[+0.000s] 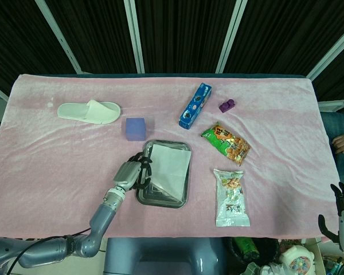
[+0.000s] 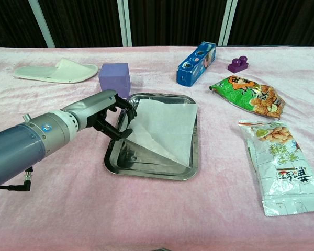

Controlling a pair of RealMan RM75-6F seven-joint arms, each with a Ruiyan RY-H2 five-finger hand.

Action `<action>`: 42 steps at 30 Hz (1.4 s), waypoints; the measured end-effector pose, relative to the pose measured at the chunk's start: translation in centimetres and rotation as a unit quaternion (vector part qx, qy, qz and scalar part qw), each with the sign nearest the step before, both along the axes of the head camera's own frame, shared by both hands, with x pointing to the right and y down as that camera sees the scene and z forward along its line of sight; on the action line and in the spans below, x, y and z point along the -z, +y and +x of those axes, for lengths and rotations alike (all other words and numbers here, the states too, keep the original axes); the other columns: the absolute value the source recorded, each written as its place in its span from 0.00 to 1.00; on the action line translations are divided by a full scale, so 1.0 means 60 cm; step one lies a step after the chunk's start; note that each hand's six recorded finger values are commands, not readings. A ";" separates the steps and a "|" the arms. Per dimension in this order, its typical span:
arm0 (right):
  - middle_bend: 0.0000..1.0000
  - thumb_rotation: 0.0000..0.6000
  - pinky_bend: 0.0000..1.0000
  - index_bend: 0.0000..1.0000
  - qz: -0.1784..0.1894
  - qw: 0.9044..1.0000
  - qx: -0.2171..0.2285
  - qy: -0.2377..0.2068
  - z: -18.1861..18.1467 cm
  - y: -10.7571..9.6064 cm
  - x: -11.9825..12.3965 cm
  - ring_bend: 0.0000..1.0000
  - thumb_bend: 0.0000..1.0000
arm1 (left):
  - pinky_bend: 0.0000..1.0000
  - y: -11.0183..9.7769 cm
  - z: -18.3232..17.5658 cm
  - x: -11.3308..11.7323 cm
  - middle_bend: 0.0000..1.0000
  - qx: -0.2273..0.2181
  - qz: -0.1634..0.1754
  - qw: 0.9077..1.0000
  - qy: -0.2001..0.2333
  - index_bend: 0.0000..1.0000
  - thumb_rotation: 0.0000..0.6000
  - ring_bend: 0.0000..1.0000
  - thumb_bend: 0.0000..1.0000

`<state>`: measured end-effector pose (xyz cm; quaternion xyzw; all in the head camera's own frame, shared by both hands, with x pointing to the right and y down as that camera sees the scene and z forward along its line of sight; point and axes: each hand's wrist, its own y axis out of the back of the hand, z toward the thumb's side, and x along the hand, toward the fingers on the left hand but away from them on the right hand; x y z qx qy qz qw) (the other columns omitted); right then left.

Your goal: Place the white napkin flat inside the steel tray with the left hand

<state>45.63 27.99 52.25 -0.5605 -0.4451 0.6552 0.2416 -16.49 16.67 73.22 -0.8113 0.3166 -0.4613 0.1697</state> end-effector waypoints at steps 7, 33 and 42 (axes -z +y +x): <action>0.00 1.00 0.15 0.00 0.000 1.000 -0.001 -0.001 0.001 0.000 0.000 0.08 0.39 | 0.05 0.009 0.002 0.003 0.16 -0.015 -0.019 1.000 0.007 0.24 1.00 0.01 0.23; 0.00 1.00 0.15 0.00 -0.002 1.000 -0.005 0.001 0.002 0.000 -0.001 0.08 0.39 | 0.01 -0.028 -0.049 0.085 0.09 -0.003 -0.084 0.995 0.046 0.17 1.00 0.00 0.17; 0.00 1.00 0.15 0.00 -0.004 1.000 -0.006 0.000 0.002 0.001 -0.001 0.08 0.39 | 0.09 -0.061 -0.027 0.072 0.13 -0.051 -0.033 0.997 0.043 0.20 1.00 0.00 0.19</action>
